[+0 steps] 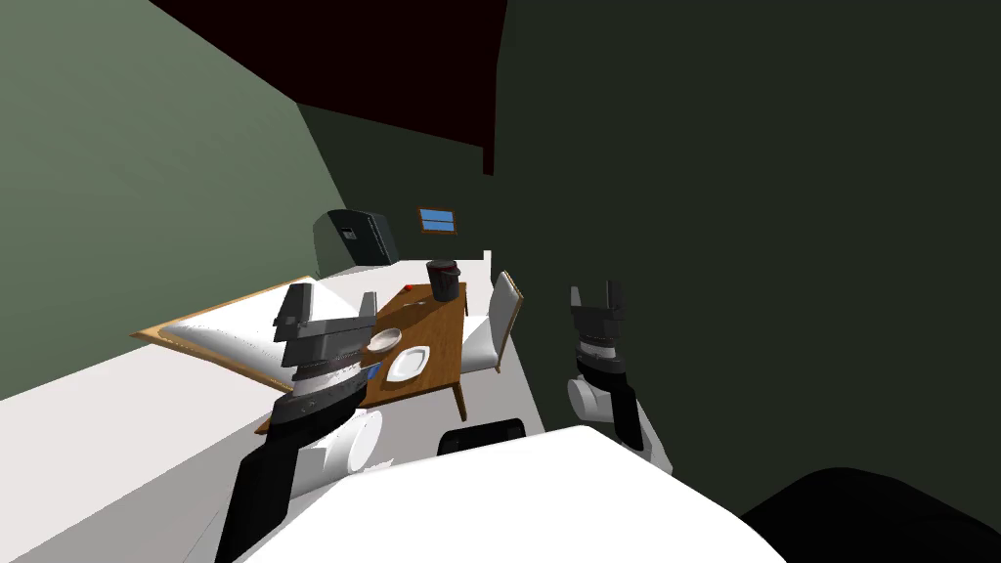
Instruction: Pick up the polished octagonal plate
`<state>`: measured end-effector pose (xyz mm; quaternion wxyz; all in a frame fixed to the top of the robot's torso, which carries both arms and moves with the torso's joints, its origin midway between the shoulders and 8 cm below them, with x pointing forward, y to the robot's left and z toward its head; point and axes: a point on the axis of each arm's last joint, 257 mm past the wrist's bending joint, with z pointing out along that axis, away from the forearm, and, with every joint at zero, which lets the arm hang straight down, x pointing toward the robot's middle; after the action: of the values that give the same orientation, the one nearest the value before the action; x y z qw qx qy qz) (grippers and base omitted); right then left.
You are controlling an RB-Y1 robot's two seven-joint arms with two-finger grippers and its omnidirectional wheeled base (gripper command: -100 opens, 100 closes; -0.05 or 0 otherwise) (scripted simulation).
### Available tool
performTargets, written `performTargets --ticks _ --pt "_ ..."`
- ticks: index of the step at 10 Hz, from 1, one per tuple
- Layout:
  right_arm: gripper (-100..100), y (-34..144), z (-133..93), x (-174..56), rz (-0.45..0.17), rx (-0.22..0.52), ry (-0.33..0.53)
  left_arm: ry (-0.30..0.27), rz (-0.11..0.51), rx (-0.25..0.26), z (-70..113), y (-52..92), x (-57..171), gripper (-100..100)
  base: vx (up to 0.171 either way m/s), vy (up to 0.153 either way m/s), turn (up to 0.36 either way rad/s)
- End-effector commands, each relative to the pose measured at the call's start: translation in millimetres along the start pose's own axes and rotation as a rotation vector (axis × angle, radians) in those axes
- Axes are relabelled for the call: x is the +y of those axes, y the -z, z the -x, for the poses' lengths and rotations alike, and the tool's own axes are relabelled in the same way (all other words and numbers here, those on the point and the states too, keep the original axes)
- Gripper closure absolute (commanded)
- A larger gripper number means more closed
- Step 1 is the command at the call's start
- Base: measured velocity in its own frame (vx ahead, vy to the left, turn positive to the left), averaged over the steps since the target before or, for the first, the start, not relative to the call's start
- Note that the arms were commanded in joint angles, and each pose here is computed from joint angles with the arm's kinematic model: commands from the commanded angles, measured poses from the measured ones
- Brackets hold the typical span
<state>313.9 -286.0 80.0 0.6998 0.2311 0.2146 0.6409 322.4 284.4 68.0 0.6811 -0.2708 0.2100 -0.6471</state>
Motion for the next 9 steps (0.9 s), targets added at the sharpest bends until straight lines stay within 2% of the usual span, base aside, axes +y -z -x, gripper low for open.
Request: performTargets --ticks 1,4,9 --pt "0 0.0 0 0 0.0 0.0 0.0 -0.012 0.042 0.034 -3.3 0.9 17 -100 -0.005 -0.002 -0.015" --pt "0 0.0 0 0 0.0 0.0 0.0 -0.032 0.134 0.065 -3.2 4.6 55 -100 -0.015 -0.006 -0.025" --pt "0 0.0 0 0 0.0 0.0 0.0 -0.078 0.342 0.085 8.2 17.1 141 -100 -0.028 -0.019 -0.037"
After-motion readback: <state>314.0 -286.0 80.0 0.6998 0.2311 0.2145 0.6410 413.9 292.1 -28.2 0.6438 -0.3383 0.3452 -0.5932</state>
